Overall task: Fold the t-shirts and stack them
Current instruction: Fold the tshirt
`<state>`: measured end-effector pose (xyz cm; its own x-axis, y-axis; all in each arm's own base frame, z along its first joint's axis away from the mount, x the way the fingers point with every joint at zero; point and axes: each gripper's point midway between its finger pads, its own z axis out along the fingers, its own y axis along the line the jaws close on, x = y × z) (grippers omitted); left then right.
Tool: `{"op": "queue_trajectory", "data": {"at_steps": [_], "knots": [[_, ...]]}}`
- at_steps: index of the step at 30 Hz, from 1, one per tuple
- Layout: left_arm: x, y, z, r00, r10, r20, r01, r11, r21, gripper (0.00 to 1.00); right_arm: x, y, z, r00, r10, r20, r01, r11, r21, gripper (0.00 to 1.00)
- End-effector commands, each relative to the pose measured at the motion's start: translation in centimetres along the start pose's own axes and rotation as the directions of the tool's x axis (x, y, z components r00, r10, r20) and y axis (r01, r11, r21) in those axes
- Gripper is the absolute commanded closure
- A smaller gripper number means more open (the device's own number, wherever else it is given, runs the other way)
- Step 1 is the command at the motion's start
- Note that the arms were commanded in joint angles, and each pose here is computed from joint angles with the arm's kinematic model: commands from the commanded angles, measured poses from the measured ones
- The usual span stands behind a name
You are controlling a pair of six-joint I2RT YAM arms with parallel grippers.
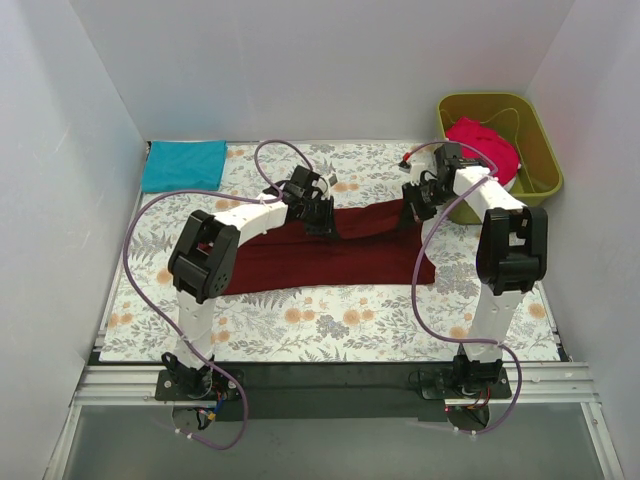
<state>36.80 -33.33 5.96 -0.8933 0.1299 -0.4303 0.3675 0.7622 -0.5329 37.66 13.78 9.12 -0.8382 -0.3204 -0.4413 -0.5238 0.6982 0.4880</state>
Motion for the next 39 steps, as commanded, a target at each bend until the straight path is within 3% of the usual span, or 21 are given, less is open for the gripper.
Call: {"op": "queue_trajectory", "data": {"at_steps": [1,8,20,21,22,23,25,26,27,31,35,39], "knots": [[-1.9,-0.9,-1.4,0.999,0.035,0.030,-0.036,0.999,0.035,1.00,-1.7,1.1,-0.5,0.999,-0.024,0.041,0.025,1.000,-0.016,0.99],[-0.5,-1.9,-3.2,0.999,0.042,0.002,-0.042,0.997,0.070,1.00,1.7,2.8,-0.8,1.000,0.008,0.001,-0.008,0.999,-0.040,0.99],[3.6,-0.5,-2.8,0.991,-0.002,-0.133,0.009,0.999,0.052,0.97,6.5,3.4,0.3,0.996,0.041,-0.080,-0.045,0.998,-0.053,0.99],[3.5,-0.4,-3.0,0.991,0.005,-0.132,0.002,0.999,0.049,0.92,6.6,3.5,0.2,0.996,0.042,-0.083,-0.047,0.997,-0.060,0.94],[3.6,-0.6,-3.1,0.991,0.012,-0.136,-0.005,0.999,0.050,0.79,6.7,3.8,0.0,0.995,0.043,-0.095,-0.050,0.996,-0.071,0.85],[3.4,-0.7,-3.5,0.991,0.019,-0.130,-0.013,0.999,0.053,0.73,6.6,4.0,-0.2,0.995,0.025,-0.093,-0.032,0.996,-0.078,0.70],[2.7,-1.4,-4.6,0.993,0.053,-0.101,-0.047,0.997,0.064,0.64,5.9,4.5,-1.0,0.997,-0.003,-0.073,-0.003,0.997,-0.080,0.62],[2.6,-1.6,-5.0,0.994,0.065,-0.093,-0.059,0.996,0.069,0.62,5.6,4.8,-1.4,0.998,-0.013,-0.063,0.007,0.997,-0.083,0.55],[2.7,-1.8,-5.5,0.993,0.076,-0.086,-0.070,0.995,0.069,0.61,5.1,5.2,-1.9,0.999,-0.030,-0.044,0.027,0.996,-0.079,0.54],[2.4,-1.8,-7.2,0.990,0.127,-0.057,-0.124,0.991,0.045,0.61,4.0,5.3,-2.5,0.999,-0.037,-0.016,0.035,0.997,-0.067,0.57],[1.7,-1.0,-8.4,0.986,0.163,-0.038,-0.161,0.985,0.063,0.60,3.9,4.3,-1.3,0.999,-0.024,-0.041,0.022,0.999,-0.039,0.75],[0.8,-3.2,-8.6,0.982,0.188,-0.001,-0.185,0.972,0.145,0.61,3.2,3.1,0.6,0.998,-0.032,-0.053,0.032,0.999,-0.007,0.83]]}}
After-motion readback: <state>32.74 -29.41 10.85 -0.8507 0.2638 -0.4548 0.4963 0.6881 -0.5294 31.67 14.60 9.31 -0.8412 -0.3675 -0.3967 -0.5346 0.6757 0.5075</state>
